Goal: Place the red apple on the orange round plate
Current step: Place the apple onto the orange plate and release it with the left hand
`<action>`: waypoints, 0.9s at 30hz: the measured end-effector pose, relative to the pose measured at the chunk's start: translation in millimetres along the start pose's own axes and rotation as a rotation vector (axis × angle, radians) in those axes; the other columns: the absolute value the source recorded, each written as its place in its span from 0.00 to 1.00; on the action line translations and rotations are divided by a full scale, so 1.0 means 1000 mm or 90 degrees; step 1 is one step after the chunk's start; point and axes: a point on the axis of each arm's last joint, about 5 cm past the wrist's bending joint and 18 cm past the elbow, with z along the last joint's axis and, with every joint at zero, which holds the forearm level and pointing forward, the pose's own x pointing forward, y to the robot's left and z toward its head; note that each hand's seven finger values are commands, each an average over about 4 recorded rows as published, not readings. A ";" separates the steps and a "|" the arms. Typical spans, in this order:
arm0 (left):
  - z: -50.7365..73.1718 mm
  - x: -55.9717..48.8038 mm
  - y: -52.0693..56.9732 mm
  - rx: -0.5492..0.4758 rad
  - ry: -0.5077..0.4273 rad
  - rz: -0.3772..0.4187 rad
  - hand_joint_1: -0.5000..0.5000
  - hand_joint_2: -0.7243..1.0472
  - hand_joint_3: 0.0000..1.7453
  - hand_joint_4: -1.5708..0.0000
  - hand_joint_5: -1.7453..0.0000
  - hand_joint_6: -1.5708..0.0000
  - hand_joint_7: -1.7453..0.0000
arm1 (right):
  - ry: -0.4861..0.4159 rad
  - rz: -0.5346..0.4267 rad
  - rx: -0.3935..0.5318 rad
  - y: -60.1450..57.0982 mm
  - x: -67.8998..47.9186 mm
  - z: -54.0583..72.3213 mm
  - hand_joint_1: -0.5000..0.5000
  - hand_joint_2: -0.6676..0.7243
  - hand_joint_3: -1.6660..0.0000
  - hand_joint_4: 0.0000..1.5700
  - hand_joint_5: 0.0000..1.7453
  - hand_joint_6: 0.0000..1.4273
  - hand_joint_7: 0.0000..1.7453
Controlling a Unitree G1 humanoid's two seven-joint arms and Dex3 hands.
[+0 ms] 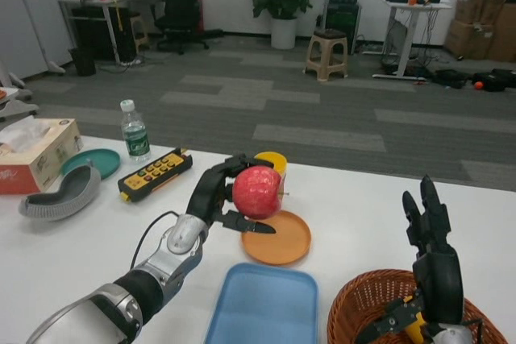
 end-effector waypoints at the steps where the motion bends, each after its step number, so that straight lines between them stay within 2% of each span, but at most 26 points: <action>1: -0.002 0.001 -0.001 0.007 0.023 0.000 0.00 1.00 0.05 0.00 0.00 0.10 0.21 | 0.000 0.000 0.001 0.000 0.000 0.000 0.50 0.82 0.95 0.00 0.00 0.00 0.04; 6: -0.009 0.005 -0.006 0.035 0.102 -0.006 0.00 1.00 0.05 0.00 0.00 0.10 0.24 | -0.001 0.000 0.004 0.001 -0.001 0.000 0.50 0.82 0.95 0.00 0.00 0.00 0.04; 13: -0.007 0.015 -0.017 0.086 0.176 -0.035 0.00 1.00 0.05 0.00 0.00 0.10 0.24 | 0.000 0.000 0.005 0.001 -0.001 0.000 0.50 0.82 0.95 0.00 0.00 0.00 0.04; 17: -0.008 0.017 -0.021 0.122 0.214 -0.049 0.00 1.00 0.05 0.00 0.00 0.10 0.24 | 0.001 0.001 0.005 0.001 -0.002 0.000 0.50 0.82 0.95 0.00 0.00 0.00 0.04; 23: -0.010 0.017 -0.028 0.167 0.277 -0.051 0.00 1.00 0.03 0.00 0.00 0.09 0.24 | 0.002 0.001 0.004 0.001 -0.002 0.000 0.50 0.82 0.95 0.00 0.00 0.00 0.04; 27: -0.010 0.020 -0.030 0.211 0.310 -0.035 0.00 1.00 0.05 0.00 0.00 0.08 0.24 | 0.003 0.003 0.004 0.001 -0.003 0.000 0.50 0.82 0.95 0.00 0.00 0.00 0.04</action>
